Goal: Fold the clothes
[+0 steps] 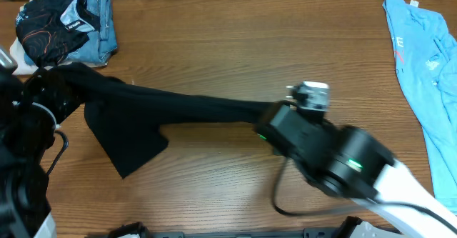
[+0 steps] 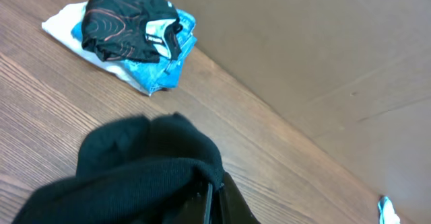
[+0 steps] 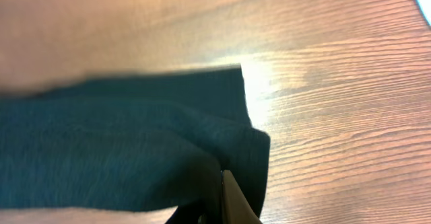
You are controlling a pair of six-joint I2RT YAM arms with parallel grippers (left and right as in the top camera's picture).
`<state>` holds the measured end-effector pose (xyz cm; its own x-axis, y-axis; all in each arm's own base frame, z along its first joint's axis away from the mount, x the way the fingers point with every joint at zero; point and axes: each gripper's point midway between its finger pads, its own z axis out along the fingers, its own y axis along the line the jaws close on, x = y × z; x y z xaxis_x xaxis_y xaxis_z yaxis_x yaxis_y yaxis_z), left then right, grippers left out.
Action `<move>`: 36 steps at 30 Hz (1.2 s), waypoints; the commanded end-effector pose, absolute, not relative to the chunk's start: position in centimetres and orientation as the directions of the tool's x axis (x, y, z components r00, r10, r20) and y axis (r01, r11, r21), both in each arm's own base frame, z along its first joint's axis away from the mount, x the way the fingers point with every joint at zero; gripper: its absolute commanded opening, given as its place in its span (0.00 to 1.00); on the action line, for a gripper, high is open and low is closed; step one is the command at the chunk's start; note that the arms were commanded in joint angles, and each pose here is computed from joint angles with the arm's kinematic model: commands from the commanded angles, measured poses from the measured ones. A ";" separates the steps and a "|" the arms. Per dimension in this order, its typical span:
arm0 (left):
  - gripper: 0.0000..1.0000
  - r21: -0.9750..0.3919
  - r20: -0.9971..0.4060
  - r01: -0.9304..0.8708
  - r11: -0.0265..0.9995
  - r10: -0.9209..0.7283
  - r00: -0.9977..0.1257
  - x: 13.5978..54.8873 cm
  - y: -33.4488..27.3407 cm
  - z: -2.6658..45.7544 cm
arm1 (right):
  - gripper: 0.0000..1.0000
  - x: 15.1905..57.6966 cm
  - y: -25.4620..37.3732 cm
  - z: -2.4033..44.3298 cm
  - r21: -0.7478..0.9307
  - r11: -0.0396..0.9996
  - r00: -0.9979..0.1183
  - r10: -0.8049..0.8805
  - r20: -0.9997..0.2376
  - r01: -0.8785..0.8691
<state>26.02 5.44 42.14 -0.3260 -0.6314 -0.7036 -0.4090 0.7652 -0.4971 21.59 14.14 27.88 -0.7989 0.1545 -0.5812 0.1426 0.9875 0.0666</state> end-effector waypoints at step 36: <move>0.04 -0.329 -0.754 -0.639 0.695 -0.601 -0.265 33.9 12.9 43.2 | 0.04 20.7 -1.0 48.1 0.448 0.776 -0.068 0.528 -0.847 0.445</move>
